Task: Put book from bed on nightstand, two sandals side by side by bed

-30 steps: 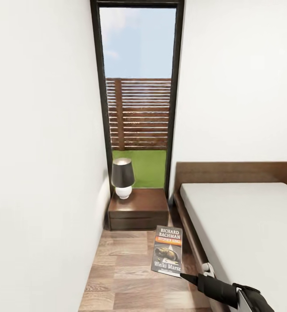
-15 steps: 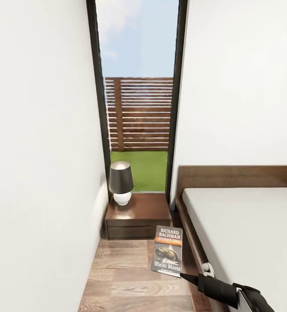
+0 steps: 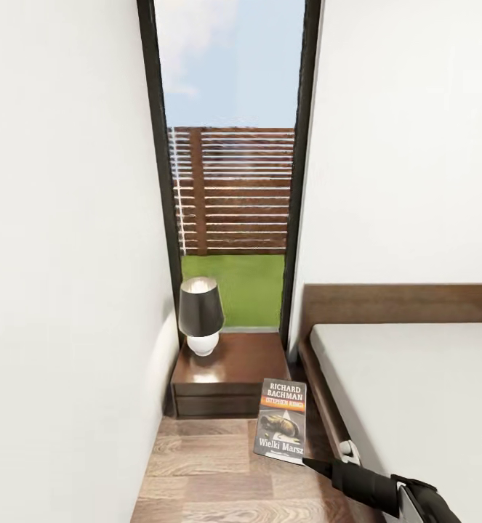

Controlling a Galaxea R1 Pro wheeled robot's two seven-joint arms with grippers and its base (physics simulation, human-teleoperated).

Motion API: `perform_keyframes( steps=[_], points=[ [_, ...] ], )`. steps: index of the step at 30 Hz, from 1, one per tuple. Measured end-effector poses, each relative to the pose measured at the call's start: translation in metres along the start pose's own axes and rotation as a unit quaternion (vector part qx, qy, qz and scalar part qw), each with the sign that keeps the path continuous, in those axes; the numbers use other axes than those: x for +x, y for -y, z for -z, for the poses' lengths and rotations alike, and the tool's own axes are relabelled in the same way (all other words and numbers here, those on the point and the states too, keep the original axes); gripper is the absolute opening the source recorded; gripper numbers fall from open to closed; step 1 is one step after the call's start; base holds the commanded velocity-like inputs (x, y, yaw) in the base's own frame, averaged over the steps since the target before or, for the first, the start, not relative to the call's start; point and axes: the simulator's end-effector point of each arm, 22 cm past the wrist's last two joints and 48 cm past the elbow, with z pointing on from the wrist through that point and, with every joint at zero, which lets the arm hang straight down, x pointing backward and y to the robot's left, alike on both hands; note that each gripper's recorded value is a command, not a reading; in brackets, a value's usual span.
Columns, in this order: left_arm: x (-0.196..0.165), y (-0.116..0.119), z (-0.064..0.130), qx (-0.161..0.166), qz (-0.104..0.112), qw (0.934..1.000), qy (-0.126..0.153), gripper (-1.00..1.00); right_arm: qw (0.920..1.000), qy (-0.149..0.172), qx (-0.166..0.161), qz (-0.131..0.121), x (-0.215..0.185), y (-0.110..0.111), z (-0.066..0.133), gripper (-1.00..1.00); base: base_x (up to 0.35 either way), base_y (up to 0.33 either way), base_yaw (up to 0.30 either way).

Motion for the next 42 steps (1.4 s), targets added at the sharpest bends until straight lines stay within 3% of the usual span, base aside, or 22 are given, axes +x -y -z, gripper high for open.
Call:
perform_keyframes(
  steps=[15,42],
  points=[
    [0.0059,0.0020,-0.0027,0.002,-0.002,1.0000,-0.007,1.00,1.0000,-0.002,0.003,-0.007,0.0027,0.0057,-0.0001,-1.00,0.287,0.000,0.024],
    [0.0062,0.0053,-0.0027,0.003,-0.008,0.9999,-0.007,1.00,0.9998,0.011,0.006,-0.012,-0.0027,0.0099,0.0060,-1.00,0.025,0.000,0.002]
  ],
)
